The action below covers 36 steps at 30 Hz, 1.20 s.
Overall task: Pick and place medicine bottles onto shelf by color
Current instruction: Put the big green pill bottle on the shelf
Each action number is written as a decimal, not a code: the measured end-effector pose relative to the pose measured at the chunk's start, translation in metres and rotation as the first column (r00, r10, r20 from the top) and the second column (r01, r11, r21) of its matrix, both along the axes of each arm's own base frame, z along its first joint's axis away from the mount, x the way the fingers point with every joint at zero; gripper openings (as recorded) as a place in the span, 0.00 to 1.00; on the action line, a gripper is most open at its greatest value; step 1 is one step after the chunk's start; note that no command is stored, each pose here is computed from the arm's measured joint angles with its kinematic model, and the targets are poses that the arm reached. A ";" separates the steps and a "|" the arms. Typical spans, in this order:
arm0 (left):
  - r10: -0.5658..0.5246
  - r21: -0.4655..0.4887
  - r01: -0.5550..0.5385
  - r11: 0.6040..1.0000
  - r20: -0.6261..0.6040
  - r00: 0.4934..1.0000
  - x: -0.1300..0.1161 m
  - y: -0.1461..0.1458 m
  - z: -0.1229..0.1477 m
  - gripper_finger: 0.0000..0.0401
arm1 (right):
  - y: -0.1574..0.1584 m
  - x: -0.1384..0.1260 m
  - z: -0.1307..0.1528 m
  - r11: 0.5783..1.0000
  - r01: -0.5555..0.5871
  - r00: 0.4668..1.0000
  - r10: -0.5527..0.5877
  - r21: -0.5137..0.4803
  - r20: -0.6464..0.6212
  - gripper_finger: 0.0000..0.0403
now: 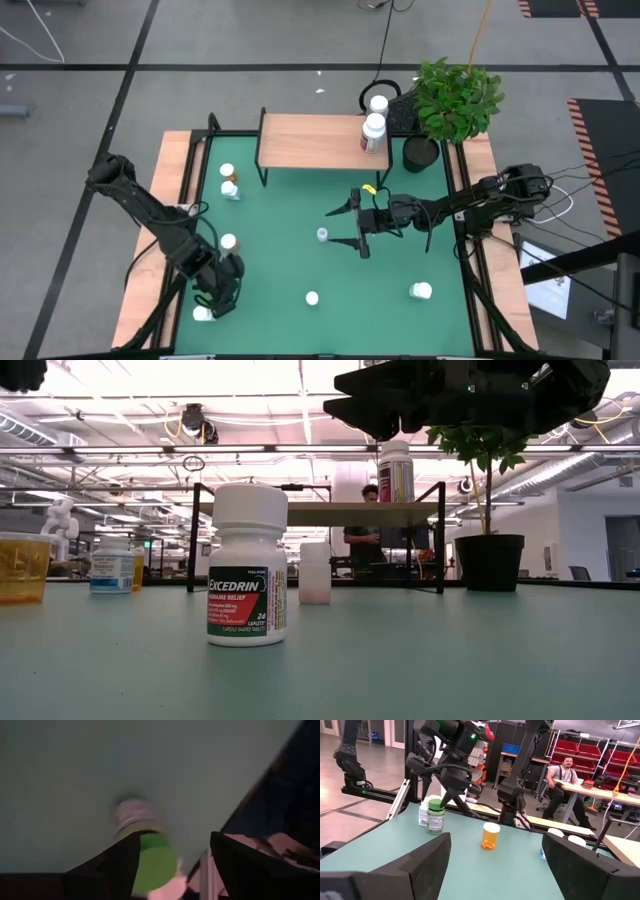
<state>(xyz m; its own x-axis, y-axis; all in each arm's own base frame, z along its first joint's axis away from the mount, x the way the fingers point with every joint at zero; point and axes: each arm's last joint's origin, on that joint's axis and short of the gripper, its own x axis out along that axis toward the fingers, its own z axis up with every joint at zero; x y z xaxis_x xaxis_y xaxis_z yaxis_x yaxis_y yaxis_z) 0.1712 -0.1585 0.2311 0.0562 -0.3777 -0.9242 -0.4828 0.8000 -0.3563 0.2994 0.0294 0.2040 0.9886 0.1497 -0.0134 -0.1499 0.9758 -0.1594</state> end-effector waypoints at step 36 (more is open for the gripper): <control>0.008 0.135 -0.022 0.991 0.100 0.995 -0.023 -0.021 -0.001 0.61 | 0.000 0.000 -0.001 1.000 -0.001 1.000 0.001 -0.008 -0.013 0.77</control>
<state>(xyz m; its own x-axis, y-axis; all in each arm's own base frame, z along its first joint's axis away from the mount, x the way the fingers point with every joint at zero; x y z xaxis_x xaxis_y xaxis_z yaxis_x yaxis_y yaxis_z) 0.1483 -0.1791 0.2298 0.1550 -0.2475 -0.9564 -0.4625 0.8373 -0.2916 0.2994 0.0296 0.2026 0.9882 0.1506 -0.0276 -0.1531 0.9742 -0.1657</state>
